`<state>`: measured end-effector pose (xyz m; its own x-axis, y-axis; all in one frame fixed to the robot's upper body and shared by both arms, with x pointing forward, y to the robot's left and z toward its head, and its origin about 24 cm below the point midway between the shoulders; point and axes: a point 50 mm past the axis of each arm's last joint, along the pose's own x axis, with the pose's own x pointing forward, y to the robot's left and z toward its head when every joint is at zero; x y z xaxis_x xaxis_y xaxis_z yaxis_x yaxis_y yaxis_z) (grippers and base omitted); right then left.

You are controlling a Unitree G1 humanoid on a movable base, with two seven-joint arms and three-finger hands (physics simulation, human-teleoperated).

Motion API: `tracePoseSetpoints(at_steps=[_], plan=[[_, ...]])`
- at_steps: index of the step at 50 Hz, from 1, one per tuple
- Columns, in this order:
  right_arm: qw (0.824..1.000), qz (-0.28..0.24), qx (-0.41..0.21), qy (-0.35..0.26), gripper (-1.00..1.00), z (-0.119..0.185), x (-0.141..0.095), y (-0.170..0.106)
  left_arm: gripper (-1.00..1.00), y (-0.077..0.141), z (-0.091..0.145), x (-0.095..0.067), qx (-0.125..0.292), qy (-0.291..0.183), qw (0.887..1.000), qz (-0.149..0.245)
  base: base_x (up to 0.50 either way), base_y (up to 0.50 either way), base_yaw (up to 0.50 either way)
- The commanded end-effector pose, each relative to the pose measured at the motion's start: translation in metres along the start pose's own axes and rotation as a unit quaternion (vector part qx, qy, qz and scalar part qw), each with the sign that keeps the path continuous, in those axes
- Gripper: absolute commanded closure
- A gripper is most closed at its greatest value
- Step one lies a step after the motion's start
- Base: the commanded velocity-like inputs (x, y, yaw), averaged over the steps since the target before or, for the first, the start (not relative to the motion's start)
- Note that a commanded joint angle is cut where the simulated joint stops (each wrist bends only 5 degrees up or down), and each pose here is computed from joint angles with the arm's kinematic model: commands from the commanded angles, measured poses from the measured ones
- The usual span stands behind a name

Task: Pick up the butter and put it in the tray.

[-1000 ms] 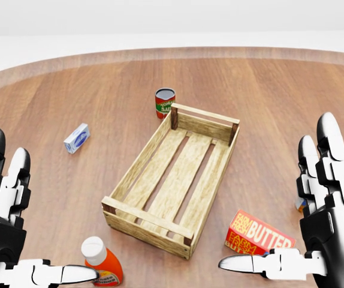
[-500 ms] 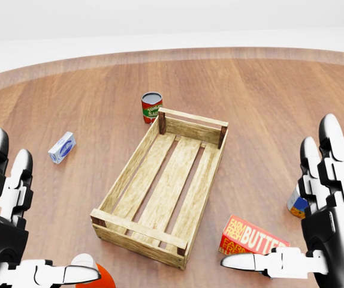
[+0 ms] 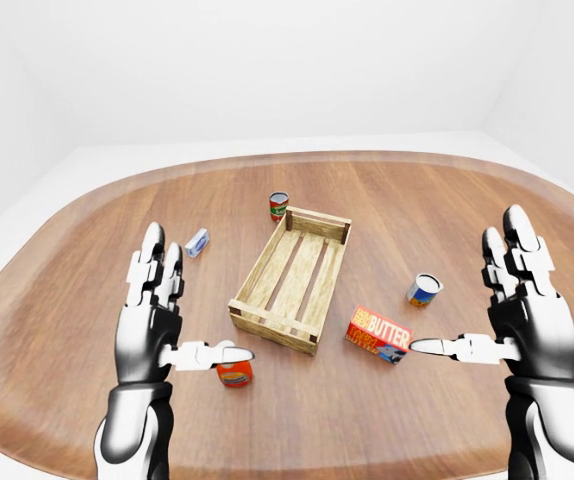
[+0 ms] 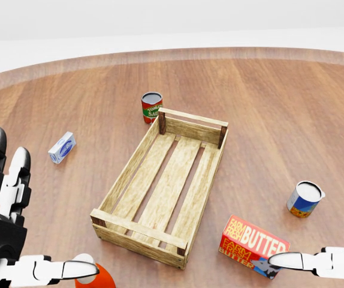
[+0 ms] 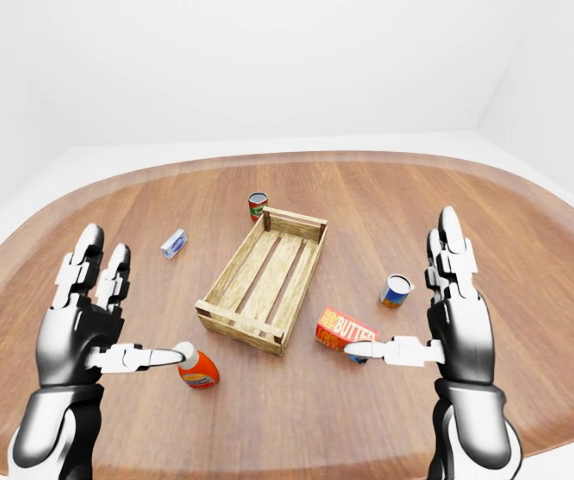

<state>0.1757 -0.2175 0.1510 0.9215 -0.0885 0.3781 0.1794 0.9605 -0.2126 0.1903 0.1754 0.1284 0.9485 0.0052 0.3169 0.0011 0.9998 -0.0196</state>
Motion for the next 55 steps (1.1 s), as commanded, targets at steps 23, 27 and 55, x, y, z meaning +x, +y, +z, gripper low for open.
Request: tracePoseSetpoints(at_steps=[23, 27, 55], plan=[[0.97, 0.058, -0.14, 0.189, -1.0, -0.078, 0.007, -0.028, -1.0, 0.002, -0.003, 0.002, 0.002, 0.003, 1.0, 0.005, 0.0, 0.0, 0.0], [0.969, 0.06, -0.14, 0.193, -1.0, -0.083, 0.01, -0.026, -1.0, 0.004, -0.002, 0.005, 0.001, -0.001, 1.0, 0.009, 0.0, 0.0, 0.0], [0.954, 0.092, -0.147, 0.245, -1.0, -0.121, 0.023, -0.003, -1.0, 0.005, -0.001, 0.004, 0.003, -0.003, 1.0, 0.011, 0.0, 0.0, 0.0]])
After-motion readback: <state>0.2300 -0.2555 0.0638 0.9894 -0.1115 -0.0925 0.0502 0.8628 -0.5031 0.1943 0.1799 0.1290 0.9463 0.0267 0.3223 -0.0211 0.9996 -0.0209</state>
